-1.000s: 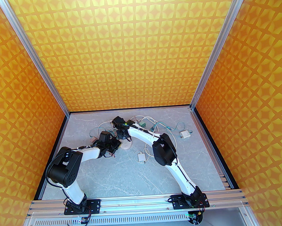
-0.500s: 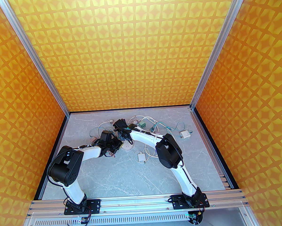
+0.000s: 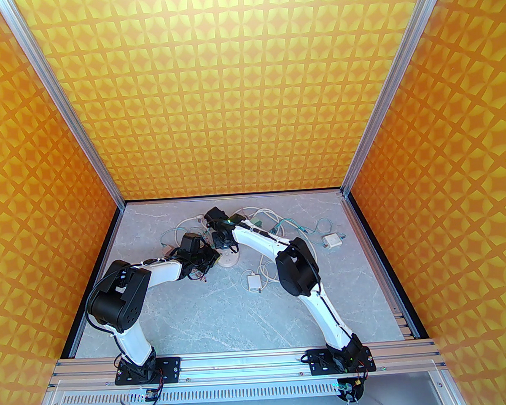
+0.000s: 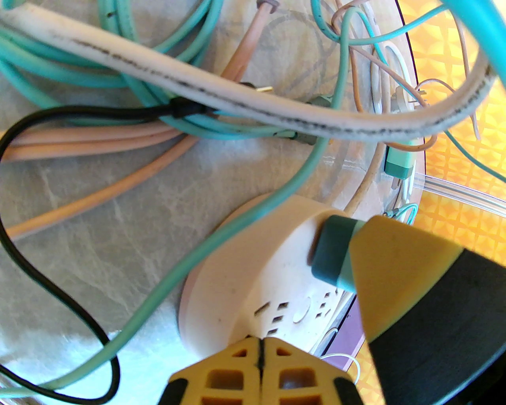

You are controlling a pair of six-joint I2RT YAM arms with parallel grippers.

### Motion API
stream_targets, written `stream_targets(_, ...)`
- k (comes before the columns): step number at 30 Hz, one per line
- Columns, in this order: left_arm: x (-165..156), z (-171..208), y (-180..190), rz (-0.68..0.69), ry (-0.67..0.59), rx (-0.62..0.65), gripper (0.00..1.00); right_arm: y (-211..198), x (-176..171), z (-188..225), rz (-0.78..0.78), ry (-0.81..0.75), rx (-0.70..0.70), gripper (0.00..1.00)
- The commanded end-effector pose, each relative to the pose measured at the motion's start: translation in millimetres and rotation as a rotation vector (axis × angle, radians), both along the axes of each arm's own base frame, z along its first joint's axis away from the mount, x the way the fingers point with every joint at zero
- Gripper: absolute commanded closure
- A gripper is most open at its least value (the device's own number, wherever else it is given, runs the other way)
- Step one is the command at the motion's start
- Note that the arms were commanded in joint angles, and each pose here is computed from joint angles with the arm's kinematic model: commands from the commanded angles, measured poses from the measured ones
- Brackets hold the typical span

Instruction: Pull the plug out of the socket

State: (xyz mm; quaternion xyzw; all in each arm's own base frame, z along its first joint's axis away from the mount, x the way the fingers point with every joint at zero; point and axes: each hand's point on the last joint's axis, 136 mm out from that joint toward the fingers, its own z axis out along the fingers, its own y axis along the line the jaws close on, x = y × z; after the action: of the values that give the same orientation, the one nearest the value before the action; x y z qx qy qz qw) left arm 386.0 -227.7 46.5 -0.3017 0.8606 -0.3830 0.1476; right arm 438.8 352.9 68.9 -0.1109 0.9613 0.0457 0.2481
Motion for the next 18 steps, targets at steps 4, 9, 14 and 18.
stream_targets(4,-26,-49,23,0.027,0.159,0.126,1.00,15,-33,28,0.005,-0.146,0.043,0.67)
stream_targets(9,-26,-51,23,0.024,0.161,0.131,1.00,22,-24,26,0.029,-0.088,0.018,0.66)
stream_targets(14,-28,-52,24,0.021,0.165,0.132,1.00,22,-4,34,0.017,-0.014,0.099,0.66)
stream_targets(18,-27,-52,23,0.018,0.163,0.132,1.00,15,0,36,0.013,-0.011,0.109,0.66)
